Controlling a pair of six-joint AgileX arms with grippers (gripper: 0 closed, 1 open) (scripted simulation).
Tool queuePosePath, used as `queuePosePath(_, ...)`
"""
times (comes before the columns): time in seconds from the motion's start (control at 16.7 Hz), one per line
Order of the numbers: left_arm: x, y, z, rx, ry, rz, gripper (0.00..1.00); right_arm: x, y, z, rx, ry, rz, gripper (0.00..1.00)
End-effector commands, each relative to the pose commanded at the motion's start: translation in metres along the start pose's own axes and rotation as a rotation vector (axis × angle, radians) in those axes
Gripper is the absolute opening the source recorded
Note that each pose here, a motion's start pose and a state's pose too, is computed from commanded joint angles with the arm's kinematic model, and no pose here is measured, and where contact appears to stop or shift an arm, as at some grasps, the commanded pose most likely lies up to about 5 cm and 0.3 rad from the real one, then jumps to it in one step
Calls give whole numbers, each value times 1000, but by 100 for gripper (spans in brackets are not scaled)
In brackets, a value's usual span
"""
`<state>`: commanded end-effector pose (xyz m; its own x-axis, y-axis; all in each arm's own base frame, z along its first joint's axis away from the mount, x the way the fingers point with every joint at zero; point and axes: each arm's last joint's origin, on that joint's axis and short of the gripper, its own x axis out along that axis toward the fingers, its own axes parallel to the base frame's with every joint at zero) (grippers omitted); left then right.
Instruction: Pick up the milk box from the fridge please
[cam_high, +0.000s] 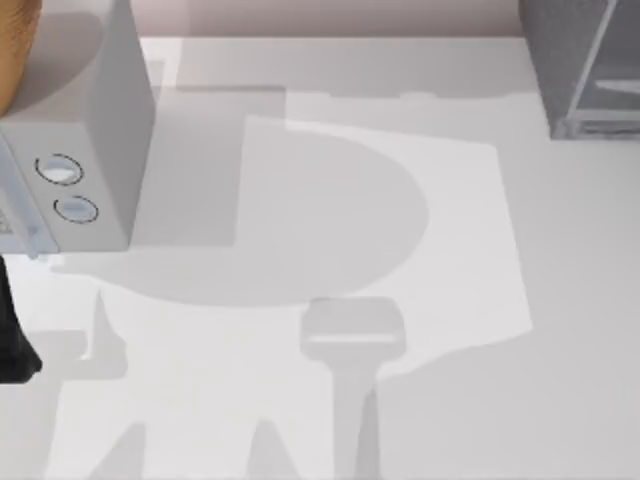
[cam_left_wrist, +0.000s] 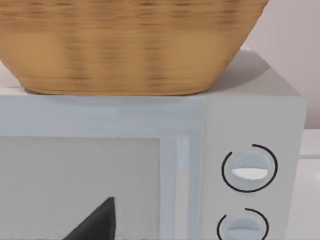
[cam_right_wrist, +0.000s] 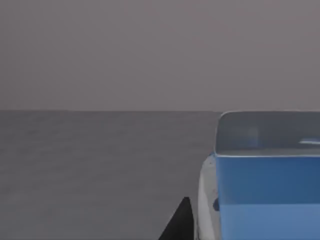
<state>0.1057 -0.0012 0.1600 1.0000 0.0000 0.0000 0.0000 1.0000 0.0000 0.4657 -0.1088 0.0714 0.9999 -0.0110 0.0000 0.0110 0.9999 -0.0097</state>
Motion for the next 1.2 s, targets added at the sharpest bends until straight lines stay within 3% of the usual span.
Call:
queuePosePath(0.12, 0, 0, 0, 0, 0, 0, 100, 0, 0, 0, 0, 0, 0, 0)
queuePosePath(0.66, 0, 0, 0, 0, 0, 0, 100, 0, -1, 2, 1, -1, -3, 0)
queuePosePath(1.02, 0, 0, 0, 0, 0, 0, 100, 0, -2, 47, 1, -1, -4, 0)
queuePosePath(1.2, 0, 0, 0, 0, 0, 0, 100, 0, -2, 51, 1, -1, -3, 0)
